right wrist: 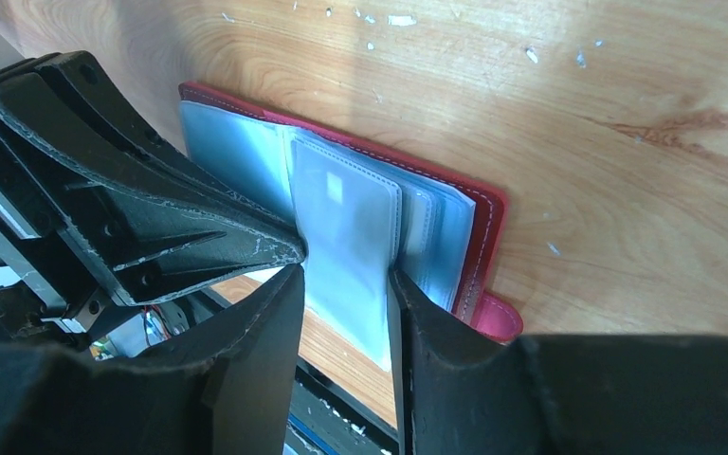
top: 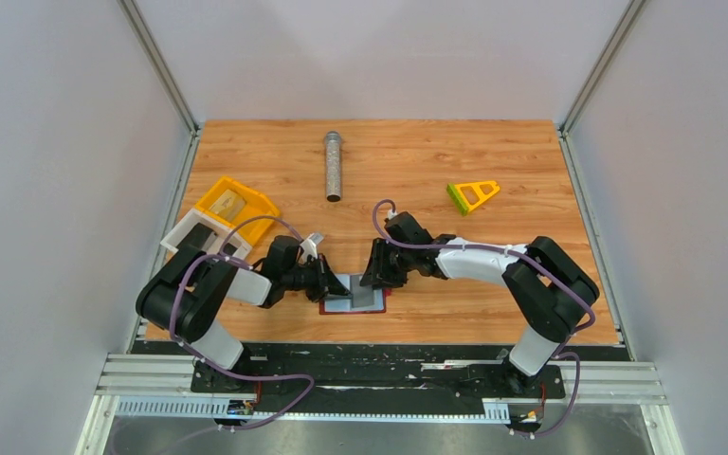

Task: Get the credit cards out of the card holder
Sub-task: Remove the credit card from the card holder.

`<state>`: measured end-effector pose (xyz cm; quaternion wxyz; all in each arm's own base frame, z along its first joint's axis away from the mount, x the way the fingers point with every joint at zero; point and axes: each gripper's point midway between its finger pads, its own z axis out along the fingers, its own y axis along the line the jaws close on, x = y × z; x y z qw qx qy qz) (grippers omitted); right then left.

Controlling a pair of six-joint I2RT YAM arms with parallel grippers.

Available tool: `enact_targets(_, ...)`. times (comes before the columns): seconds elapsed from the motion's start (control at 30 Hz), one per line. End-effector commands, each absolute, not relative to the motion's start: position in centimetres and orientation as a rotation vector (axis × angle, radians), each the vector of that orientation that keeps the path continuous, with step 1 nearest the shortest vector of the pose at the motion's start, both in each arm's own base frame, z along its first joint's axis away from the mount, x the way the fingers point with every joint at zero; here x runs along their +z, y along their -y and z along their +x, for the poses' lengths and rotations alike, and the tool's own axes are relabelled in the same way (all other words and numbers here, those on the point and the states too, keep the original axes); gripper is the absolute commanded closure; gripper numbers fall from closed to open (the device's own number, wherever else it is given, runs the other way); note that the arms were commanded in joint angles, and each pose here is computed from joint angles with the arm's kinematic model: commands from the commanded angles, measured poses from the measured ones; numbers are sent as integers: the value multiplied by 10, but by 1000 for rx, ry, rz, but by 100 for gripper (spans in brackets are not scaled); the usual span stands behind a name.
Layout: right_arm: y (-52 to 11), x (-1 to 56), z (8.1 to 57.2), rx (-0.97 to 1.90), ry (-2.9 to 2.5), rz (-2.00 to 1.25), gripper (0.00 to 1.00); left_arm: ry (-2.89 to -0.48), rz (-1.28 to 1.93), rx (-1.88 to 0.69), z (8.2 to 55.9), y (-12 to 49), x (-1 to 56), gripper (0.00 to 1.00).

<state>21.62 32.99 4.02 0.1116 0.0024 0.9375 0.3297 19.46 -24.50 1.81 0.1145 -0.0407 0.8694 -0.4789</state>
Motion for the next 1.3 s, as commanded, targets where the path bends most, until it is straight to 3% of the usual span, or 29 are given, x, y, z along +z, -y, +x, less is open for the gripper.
enact_targets(0.0, -350, 68, 216, 1130, -2668, -48, 62, -2525, -93, -1397, 192, 246, 22, 95)
enact_targets(0.73, -369, 93, 208, 1285, -2616, -121, 64, -2531, -91, -1351, 195, 243, 33, 82)
enact_targets(1.27, -389, 104, 211, 1312, -2608, -163, 64, -2517, -138, -1008, 211, 208, 75, 73)
